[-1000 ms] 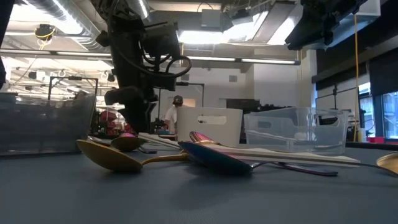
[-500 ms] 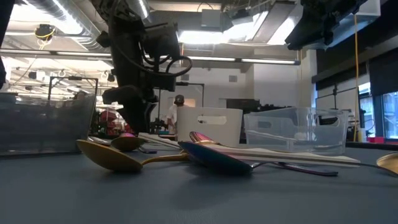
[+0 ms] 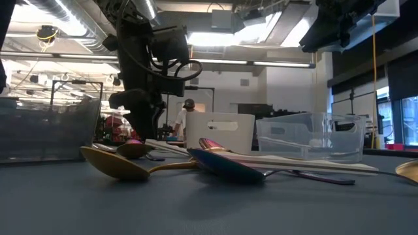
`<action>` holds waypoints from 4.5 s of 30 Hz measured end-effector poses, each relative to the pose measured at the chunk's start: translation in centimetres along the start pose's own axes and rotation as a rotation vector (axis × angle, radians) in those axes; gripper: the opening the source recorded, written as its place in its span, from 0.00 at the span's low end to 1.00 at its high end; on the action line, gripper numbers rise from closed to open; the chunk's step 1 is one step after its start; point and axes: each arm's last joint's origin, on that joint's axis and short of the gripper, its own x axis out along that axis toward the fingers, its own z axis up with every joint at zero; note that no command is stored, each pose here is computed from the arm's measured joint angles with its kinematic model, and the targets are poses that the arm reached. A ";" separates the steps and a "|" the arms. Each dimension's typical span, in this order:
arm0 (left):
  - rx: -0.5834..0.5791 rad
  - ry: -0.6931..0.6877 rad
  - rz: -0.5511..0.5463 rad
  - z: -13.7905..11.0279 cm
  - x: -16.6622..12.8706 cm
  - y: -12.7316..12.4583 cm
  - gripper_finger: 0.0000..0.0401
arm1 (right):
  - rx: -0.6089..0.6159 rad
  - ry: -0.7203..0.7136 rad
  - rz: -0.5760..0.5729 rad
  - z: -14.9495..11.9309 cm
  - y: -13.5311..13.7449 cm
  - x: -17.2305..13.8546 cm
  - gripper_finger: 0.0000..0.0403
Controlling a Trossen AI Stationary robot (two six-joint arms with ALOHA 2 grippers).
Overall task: Sort silverware by color (type)
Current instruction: Put the green spoon into the transparent bin
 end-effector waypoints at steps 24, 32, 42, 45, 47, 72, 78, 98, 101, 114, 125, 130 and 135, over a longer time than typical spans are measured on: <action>-0.001 0.045 0.005 0.0 2.1 -0.2 0.19 | -0.001 0.001 0.000 0.0 0.0 0.0 0.37; 0.013 0.043 0.013 0.0 2.2 -0.6 0.11 | -0.003 0.009 -0.003 -0.1 0.0 0.0 0.37; 0.029 -0.017 0.055 0.2 0.1 -0.9 0.07 | -0.008 0.023 -0.007 -0.2 -0.1 0.0 0.37; 0.029 -0.037 0.049 0.2 -0.6 -1.1 0.07 | -0.008 0.023 -0.007 -0.2 -0.1 0.0 0.37; 0.036 -0.046 0.046 0.2 -1.0 -1.3 0.07 | -0.008 0.023 -0.008 -0.2 -0.1 0.0 0.37; 0.001 -0.471 -0.066 2.4 -7.4 -3.9 0.07 | -0.007 0.022 -0.007 -0.2 -0.1 0.0 0.37; -0.061 -0.597 -0.169 3.5 -8.2 -4.1 0.07 | -0.007 0.021 -0.007 -0.2 -0.1 0.0 0.37; -0.220 -1.396 -0.239 9.6 -8.1 -4.4 0.07 | -0.009 0.036 0.043 -0.3 0.1 0.0 0.37; -0.267 -1.515 -0.213 10.1 -6.6 -4.5 0.07 | -0.010 0.036 0.043 -0.3 0.1 0.0 0.37; -0.406 -1.576 -0.092 16.5 -1.0 -3.8 0.07 | -0.010 0.036 0.044 -0.2 0.1 0.0 0.37; -0.660 -1.469 -0.033 18.2 3.0 -2.3 0.07 | -0.049 0.015 0.150 -0.2 0.0 -1.1 0.37; -0.677 -1.384 -0.009 18.0 4.6 -1.6 0.07 | -0.046 0.003 0.153 -0.1 -0.1 -1.4 0.37; -0.668 -1.322 0.008 17.8 5.1 -1.6 0.08 | -0.047 0.005 0.152 -0.1 -0.1 -1.3 0.37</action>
